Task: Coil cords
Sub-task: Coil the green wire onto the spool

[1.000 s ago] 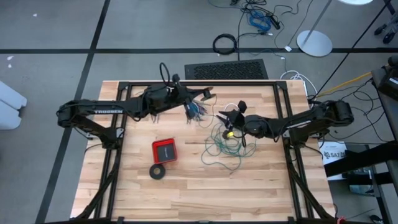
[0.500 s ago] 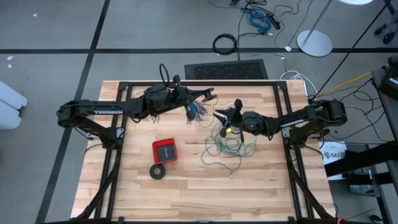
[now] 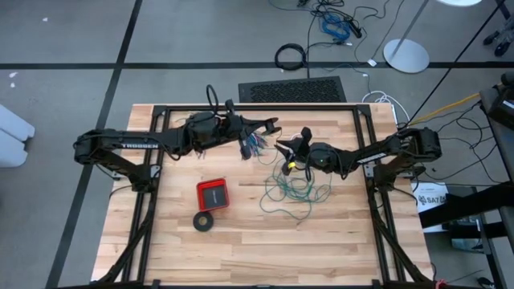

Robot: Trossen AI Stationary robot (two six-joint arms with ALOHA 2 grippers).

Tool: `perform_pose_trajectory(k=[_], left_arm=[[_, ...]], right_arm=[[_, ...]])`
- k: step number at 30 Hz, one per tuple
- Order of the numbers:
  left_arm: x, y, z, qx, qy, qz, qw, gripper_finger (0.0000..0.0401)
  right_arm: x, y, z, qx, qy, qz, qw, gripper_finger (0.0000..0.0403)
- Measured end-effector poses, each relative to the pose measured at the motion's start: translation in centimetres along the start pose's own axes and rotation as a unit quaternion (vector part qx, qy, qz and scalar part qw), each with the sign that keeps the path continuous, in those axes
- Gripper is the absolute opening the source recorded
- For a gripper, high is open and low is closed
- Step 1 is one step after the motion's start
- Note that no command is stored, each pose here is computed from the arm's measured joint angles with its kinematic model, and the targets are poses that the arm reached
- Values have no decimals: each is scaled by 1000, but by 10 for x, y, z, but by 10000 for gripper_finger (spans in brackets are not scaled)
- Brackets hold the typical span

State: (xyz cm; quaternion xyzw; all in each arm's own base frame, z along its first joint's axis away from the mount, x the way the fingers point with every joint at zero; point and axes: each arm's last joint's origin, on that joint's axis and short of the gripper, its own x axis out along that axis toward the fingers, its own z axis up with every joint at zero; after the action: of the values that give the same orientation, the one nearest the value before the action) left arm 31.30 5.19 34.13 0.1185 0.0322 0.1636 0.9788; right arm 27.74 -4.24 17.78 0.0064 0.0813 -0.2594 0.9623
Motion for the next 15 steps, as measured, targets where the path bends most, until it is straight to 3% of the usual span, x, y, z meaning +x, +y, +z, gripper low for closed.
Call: perform_pose_trajectory(k=[6,15], left_arm=[[0,0,0,-7,0,0,1000,0],[14,-6,-9,-28,-14,-4,1000,0]], right_arm=[[0,0,0,-5,1,0,1000,9],[20,12,18,-18,28,0,999,1]])
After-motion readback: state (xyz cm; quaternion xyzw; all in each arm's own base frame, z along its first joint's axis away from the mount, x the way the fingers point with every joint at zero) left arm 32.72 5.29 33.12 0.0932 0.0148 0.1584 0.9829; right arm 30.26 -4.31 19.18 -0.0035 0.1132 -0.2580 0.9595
